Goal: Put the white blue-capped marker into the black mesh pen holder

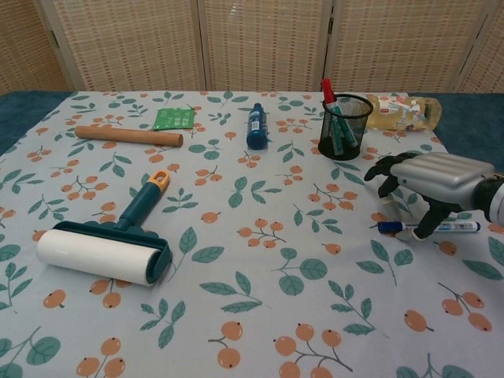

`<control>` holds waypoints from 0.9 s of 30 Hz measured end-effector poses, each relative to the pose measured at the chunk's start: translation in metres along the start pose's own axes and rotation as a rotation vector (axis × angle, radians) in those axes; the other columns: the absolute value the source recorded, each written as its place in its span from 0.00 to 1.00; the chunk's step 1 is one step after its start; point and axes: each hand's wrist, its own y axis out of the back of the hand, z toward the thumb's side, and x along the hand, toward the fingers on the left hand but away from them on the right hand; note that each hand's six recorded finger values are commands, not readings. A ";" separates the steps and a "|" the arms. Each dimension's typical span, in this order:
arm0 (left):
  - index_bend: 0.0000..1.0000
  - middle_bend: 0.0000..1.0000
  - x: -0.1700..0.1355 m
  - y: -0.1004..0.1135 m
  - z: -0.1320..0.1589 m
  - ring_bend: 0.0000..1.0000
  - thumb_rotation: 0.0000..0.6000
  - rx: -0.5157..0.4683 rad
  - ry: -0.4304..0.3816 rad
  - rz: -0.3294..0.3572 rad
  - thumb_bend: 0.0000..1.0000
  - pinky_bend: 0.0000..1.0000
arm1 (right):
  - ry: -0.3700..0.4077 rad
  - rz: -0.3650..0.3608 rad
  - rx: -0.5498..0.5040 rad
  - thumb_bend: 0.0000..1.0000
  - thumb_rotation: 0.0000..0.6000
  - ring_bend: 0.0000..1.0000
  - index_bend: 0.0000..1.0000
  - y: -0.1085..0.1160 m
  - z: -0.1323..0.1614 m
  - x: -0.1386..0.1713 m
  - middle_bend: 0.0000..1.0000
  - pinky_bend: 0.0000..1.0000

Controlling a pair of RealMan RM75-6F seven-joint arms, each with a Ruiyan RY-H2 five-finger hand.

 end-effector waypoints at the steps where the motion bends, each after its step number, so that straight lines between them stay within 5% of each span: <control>1: 0.00 0.00 0.000 0.000 0.000 0.00 1.00 -0.002 -0.002 0.001 0.21 0.22 | 0.000 -0.001 -0.001 0.25 1.00 0.00 0.64 0.001 0.000 0.000 0.13 0.00; 9: 0.00 0.00 0.001 -0.002 -0.002 0.00 1.00 0.006 0.003 -0.003 0.21 0.22 | 0.004 -0.075 -0.038 0.24 1.00 0.00 0.64 0.029 -0.001 0.009 0.13 0.00; 15: 0.00 0.00 0.003 -0.008 0.001 0.00 1.00 0.019 0.002 -0.017 0.21 0.22 | 0.002 -0.219 -0.097 0.24 1.00 0.00 0.64 0.076 -0.008 0.029 0.14 0.00; 21: 0.00 0.00 0.005 -0.015 0.005 0.00 1.00 0.022 -0.006 -0.039 0.21 0.22 | 0.013 -0.345 -0.277 0.24 1.00 0.00 0.64 0.106 -0.013 0.034 0.14 0.00; 27: 0.00 0.00 0.008 -0.017 0.002 0.00 1.00 0.016 0.003 -0.045 0.21 0.22 | 0.037 -0.490 -0.580 0.24 1.00 0.00 0.64 0.134 -0.013 0.014 0.14 0.00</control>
